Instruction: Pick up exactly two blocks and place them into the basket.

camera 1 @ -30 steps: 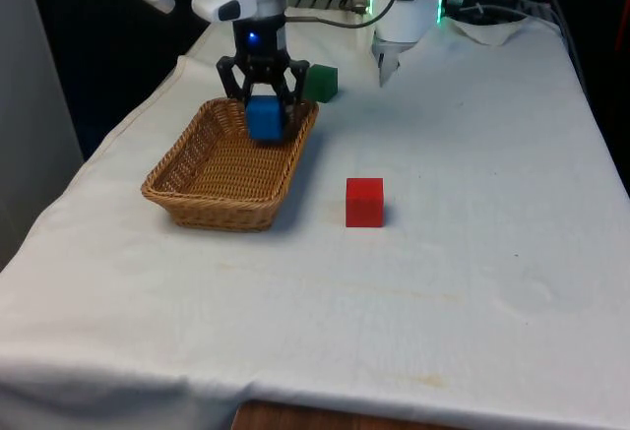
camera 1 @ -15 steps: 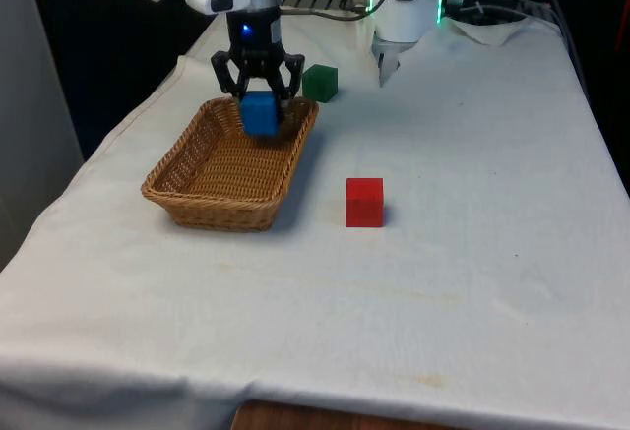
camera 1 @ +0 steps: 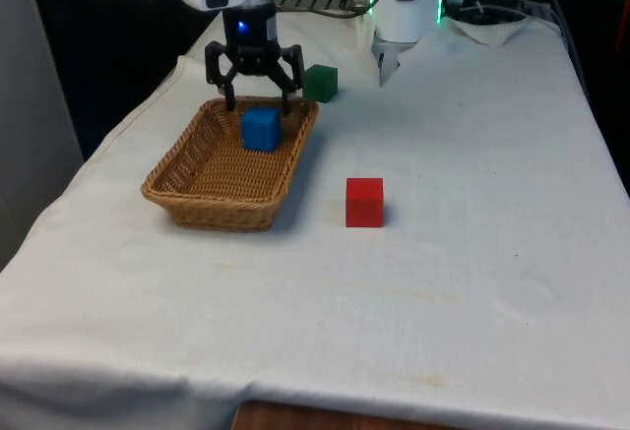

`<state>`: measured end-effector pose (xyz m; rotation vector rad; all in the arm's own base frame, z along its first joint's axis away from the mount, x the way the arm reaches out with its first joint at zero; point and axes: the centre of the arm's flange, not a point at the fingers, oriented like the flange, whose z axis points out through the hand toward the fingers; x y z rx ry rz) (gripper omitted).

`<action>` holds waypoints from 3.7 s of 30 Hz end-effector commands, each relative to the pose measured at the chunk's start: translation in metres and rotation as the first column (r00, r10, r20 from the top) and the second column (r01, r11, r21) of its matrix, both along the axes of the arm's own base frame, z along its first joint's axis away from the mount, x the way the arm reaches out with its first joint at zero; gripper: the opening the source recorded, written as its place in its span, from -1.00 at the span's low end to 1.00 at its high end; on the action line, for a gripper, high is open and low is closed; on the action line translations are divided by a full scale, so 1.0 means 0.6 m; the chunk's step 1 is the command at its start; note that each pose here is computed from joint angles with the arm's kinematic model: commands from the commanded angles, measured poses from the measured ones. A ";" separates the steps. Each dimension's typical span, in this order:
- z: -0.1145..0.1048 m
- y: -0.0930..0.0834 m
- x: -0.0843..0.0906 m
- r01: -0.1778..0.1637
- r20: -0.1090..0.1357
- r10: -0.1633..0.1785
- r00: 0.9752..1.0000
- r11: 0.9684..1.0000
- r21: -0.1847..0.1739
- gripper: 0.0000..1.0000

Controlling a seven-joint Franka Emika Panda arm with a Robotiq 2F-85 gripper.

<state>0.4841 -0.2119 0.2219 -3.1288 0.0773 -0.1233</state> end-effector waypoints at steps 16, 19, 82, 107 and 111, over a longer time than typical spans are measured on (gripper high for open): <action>0.034 0.008 0.023 -0.005 0.017 0.005 1.000 1.000 0.010 1.00; 0.049 0.020 0.032 -0.014 0.023 0.014 1.000 1.000 0.015 1.00; 0.103 0.257 0.194 -0.097 -0.018 0.096 0.995 0.986 -0.137 1.00; 0.028 0.358 0.266 -0.151 -0.026 0.149 0.988 0.983 -0.108 1.00; 0.016 0.356 0.272 -0.156 -0.032 0.153 0.988 0.982 -0.110 1.00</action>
